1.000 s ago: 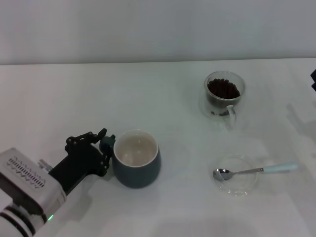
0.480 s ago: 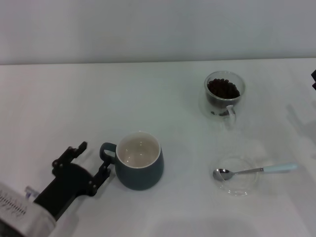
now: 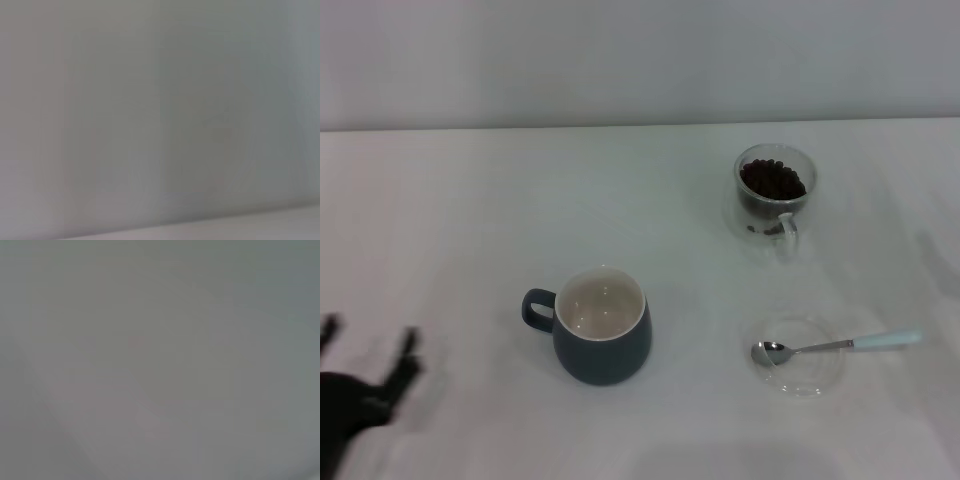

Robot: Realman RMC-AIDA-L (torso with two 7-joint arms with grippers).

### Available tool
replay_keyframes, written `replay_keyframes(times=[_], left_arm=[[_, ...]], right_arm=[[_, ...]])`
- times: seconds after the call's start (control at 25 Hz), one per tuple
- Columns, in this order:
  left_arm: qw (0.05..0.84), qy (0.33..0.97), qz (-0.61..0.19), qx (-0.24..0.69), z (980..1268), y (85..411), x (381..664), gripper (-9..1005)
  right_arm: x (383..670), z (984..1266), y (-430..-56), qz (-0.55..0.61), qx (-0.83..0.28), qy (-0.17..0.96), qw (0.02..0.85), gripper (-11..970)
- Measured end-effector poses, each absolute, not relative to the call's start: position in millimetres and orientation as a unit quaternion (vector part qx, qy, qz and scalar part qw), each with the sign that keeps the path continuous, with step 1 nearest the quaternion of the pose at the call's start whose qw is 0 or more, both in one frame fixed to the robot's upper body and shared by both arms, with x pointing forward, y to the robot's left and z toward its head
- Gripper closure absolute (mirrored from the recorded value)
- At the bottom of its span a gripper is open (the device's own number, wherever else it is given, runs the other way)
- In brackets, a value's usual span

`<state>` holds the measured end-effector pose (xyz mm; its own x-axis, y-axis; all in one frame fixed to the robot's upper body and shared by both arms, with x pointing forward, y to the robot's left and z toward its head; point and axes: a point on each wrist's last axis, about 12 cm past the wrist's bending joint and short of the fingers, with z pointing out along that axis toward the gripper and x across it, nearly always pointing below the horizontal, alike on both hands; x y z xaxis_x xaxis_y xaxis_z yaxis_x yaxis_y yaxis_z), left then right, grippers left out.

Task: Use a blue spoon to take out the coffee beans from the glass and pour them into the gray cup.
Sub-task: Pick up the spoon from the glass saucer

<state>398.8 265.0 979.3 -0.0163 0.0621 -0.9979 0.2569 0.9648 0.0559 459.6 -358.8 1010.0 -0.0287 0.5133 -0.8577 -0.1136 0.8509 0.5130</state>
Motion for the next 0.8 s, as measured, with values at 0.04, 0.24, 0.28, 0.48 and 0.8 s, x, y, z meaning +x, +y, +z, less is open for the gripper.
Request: replay_keyframes(times=[0.04, 0.24, 0.28, 0.48, 0.8], left_arm=[[0.699, 0.707, -0.055, 0.091, 981, 273, 396, 137], [0.711, 0.701, -0.012, 0.05, 984, 293, 397, 119], [0.712, 0.7, -0.009, 0.053, 984, 295, 400, 118], [0.713, 0.697, -0.008, 0.075, 986, 296, 411, 118], [0.719, 0.687, -0.009, 0.104, 992, 296, 432, 128]], right_arm=[[454, 1007, -360, 0.247, 0.167, 0.681, 0.669, 88], [419, 994, -352, 0.318, 0.243, 0.672, 0.623, 88], [414, 993, -349, 0.325, 0.251, 0.669, 0.62, 88], [387, 983, -332, 0.325, 0.316, 0.658, 0.601, 88], [382, 975, -301, 0.326, 0.329, 0.671, 0.579, 89]])
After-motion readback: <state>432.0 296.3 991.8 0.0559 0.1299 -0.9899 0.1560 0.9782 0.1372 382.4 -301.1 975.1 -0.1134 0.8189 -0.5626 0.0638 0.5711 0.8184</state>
